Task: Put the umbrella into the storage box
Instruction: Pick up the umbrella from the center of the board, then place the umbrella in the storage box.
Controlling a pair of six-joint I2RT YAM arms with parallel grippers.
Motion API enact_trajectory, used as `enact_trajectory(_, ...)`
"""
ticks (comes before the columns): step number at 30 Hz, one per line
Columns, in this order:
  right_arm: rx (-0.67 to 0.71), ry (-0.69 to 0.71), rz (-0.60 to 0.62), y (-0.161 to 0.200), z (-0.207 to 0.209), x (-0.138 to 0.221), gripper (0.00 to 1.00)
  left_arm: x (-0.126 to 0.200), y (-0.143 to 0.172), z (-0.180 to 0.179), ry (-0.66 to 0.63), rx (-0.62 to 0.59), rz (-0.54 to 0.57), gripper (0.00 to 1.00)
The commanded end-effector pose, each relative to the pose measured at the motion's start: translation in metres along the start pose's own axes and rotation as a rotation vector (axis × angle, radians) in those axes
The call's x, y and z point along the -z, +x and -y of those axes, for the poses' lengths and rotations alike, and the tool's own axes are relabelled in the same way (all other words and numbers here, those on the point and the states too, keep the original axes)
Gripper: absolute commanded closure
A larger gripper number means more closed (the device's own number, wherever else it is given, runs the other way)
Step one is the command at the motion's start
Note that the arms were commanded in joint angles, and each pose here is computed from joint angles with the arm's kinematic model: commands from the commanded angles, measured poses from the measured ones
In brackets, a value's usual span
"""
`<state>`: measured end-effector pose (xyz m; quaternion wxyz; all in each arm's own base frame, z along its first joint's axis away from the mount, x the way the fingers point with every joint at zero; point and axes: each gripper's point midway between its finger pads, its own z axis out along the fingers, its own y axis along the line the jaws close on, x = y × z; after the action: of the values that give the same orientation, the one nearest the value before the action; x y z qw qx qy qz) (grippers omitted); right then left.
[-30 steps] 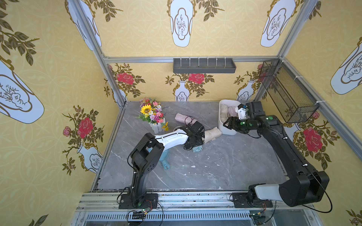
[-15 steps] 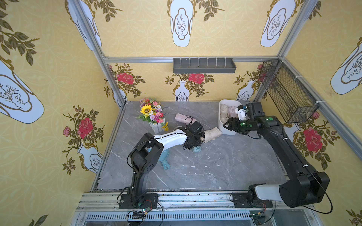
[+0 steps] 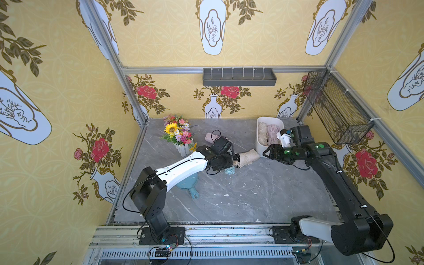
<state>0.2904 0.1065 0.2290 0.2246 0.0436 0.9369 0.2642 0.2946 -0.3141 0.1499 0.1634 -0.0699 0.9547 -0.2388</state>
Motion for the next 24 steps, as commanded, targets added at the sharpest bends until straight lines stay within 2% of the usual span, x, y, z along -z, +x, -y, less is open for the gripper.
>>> enact_trajectory(1,0.002,-0.060,-0.011,0.004,-0.010,0.004,0.29,0.021,-0.008,0.017,0.070,-0.029,0.033,0.85)
enact_trajectory(11,0.024,-0.347,-0.011,-0.005,-0.059,0.015,0.28,0.074,-0.030,0.061,0.296,-0.150,0.133,0.89)
enact_trajectory(19,0.039,-0.543,0.012,-0.014,-0.090,0.027,0.28,0.097,-0.039,0.079,0.522,-0.197,0.132,0.96)
enact_trajectory(24,0.041,-0.633,0.044,-0.022,-0.105,0.034,0.27,0.109,-0.028,0.099,0.677,-0.264,0.109,0.99)
